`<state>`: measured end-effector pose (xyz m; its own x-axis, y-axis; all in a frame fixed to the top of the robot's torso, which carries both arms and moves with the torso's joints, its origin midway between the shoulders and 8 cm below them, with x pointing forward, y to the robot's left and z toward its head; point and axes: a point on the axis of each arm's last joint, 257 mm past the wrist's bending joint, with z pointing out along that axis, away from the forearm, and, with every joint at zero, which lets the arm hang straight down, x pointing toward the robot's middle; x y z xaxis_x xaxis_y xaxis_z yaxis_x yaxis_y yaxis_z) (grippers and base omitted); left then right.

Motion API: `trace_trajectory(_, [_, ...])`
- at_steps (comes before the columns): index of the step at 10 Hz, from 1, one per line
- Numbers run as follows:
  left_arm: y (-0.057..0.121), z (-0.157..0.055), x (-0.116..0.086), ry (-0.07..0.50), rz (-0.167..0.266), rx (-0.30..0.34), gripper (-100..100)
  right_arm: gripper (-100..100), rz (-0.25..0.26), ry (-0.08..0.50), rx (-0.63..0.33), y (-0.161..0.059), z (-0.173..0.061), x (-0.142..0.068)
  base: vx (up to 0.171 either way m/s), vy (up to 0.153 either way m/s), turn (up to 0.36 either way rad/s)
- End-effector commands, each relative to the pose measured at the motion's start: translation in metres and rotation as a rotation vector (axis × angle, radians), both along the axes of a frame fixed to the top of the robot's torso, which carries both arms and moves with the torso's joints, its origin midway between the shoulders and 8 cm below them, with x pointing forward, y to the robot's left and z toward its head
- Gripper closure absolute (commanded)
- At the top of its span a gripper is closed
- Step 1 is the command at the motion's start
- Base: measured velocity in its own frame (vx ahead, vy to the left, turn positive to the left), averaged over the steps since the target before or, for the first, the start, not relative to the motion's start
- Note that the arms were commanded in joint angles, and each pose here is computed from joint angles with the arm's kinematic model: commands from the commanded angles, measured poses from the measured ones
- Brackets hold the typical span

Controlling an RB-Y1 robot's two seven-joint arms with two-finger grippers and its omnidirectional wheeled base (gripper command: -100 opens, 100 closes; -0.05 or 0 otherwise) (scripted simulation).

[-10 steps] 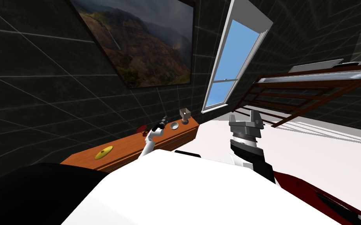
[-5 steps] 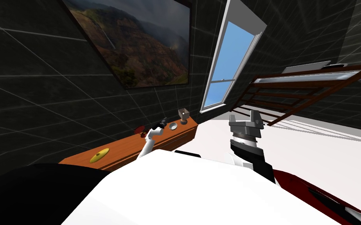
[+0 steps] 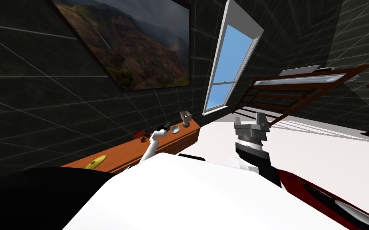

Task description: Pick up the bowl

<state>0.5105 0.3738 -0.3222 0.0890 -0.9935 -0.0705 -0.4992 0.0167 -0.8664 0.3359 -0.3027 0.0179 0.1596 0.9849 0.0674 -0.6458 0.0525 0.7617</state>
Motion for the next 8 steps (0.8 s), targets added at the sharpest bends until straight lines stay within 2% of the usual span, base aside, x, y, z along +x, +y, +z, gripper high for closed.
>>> trace_trajectory(1, [0.008, -0.019, -0.004, 0.070, 0.014, -0.012, -100, 0, 0.000, 0.000, 0.000, 0.000, 0.000, 0.000, 0.007, -0.044, -0.129])
trace_trajectory(2, [0.009, -0.023, -0.006, 0.083, 0.016, -0.014, -100, 0, 0.000, 0.000, 0.000, 0.000, 0.000, 0.000, 0.003, -0.017, -0.049])
trace_trajectory(3, [0.014, -0.033, -0.009, 0.125, 0.026, -0.020, -100, 0, 0.000, 0.000, 0.000, 0.000, 0.000, 0.000, 0.004, -0.025, -0.077])
trace_trajectory(4, [0.015, -0.037, -0.011, 0.133, 0.028, -0.022, -100, 0, 0.000, 0.000, 0.000, 0.000, 0.000, 0.000, 0.006, -0.019, -0.042])
trace_trajectory(6, [0.027, -0.060, -0.022, 0.223, 0.053, -0.036, -100, 0, 0.000, 0.000, 0.000, 0.000, 0.000, 0.000, 0.009, -0.037, -0.090])
trace_trajectory(7, [0.027, -0.062, -0.023, 0.229, 0.055, -0.037, -100, 0, 0.000, 0.000, 0.000, 0.000, 0.000, 0.000, 0.005, -0.026, -0.072])
trace_trajectory(8, [0.034, -0.074, -0.030, 0.275, 0.069, -0.044, -100, 0, 0.000, 0.000, 0.000, 0.000, 0.000, 0.000, 0.004, -0.028, -0.084])
